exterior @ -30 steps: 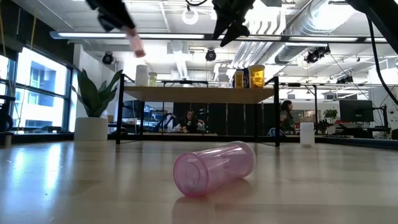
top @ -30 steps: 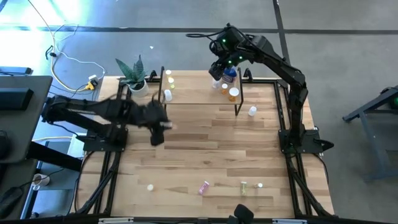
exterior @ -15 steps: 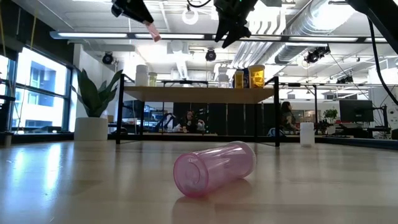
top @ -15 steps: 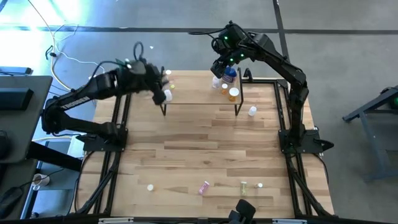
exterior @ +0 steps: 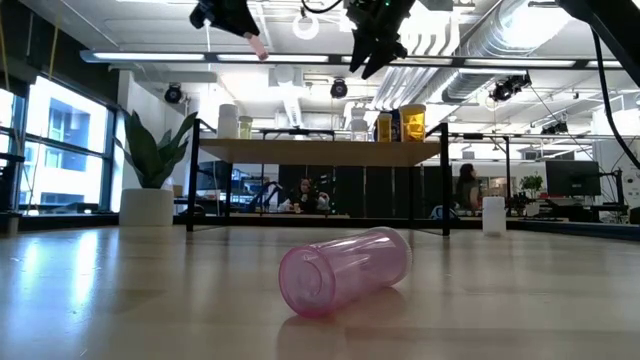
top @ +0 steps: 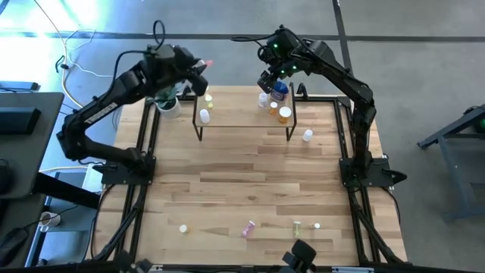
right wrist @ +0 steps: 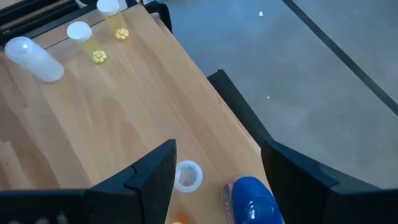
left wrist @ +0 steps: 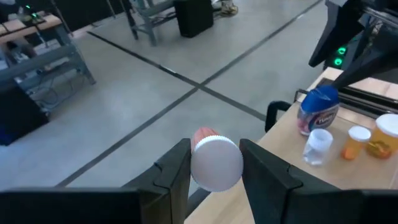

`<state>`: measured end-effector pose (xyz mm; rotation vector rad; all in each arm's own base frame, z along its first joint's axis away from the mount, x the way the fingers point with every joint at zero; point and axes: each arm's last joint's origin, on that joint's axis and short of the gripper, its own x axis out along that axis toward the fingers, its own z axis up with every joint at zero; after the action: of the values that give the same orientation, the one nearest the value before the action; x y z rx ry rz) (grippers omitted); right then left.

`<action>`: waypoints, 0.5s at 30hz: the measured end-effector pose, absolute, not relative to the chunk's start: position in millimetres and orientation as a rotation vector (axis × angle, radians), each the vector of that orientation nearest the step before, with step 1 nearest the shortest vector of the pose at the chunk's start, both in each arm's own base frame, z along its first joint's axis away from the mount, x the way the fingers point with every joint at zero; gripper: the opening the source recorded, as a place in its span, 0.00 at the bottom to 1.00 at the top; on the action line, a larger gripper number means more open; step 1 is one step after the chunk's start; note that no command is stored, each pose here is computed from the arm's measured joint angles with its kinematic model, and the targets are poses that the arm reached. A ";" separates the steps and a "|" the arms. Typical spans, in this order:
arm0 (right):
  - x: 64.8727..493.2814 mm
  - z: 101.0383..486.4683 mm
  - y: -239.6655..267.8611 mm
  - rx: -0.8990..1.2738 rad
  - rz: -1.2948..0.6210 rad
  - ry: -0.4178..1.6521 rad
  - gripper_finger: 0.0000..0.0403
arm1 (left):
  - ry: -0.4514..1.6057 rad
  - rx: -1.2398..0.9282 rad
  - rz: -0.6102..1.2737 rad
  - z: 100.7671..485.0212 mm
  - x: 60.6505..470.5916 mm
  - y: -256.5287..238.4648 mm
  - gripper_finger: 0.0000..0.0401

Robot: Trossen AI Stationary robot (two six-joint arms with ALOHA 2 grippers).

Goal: Pick and place medicine bottles onto shelf by color
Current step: Put the small pink pill bottle on the shelf

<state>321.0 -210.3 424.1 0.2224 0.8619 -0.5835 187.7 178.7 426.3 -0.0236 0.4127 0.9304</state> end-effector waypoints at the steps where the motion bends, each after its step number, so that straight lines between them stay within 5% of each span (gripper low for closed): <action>1: 320.8 423.9 -210.3 0.223 -0.584 0.864 0.56 | 0.420 -0.029 0.928 427.2 189.6 182.2 0.29; 15: 319.5 422.7 -209.5 0.236 -0.586 0.883 0.56 | 0.586 -0.396 0.830 387.1 231.2 223.5 0.29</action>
<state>319.5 -209.5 422.7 0.2358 0.8831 -0.5857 231.2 223.5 387.1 -0.3959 0.5861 0.8302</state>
